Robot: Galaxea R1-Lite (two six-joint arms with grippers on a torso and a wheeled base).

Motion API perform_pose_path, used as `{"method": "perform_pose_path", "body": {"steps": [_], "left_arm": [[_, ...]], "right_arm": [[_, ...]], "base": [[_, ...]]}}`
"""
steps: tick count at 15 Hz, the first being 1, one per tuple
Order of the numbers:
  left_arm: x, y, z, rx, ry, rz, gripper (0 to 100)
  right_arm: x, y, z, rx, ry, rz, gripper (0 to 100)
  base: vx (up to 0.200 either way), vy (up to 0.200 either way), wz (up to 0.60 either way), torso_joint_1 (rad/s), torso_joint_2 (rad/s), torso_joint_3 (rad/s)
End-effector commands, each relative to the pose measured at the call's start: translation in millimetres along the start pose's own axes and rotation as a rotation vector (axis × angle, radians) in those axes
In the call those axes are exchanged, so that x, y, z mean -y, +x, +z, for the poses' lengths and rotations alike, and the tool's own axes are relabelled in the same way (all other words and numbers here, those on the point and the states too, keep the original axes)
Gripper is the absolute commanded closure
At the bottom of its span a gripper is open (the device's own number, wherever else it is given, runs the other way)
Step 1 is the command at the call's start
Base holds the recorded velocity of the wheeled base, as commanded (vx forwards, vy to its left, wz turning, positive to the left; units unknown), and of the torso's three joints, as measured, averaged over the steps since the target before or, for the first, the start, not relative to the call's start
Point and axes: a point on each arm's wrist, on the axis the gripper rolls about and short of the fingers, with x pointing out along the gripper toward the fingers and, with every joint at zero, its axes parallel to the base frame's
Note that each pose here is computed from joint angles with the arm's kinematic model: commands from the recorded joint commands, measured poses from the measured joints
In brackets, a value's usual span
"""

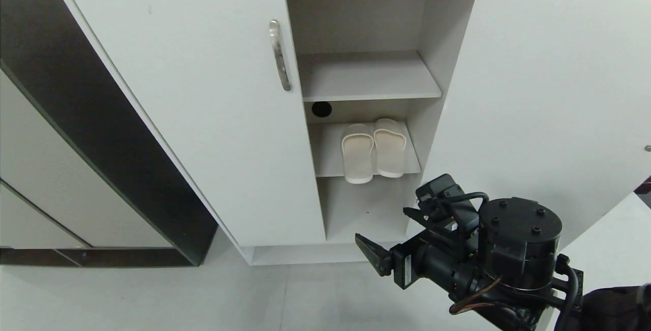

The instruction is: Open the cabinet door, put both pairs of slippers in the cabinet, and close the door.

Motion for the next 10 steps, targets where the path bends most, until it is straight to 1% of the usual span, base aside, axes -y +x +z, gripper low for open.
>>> {"method": "perform_pose_path", "body": {"steps": [1, 10], "left_arm": [[0.0, 0.0, 0.1, 0.001, 0.001, 0.001, 100], [0.0, 0.1, 0.2, -0.001, -0.001, -0.001, 100]], "right_arm": [[0.0, 0.1, -1.6, -0.006, -0.001, 0.000, 0], [1.0, 0.3, -2.7, -0.010, -0.001, -0.004, 0]], "base": [[0.000, 0.000, 0.00, 0.002, 0.00, 0.193], [0.000, 0.000, 0.00, 0.002, 0.00, 0.197]]}}
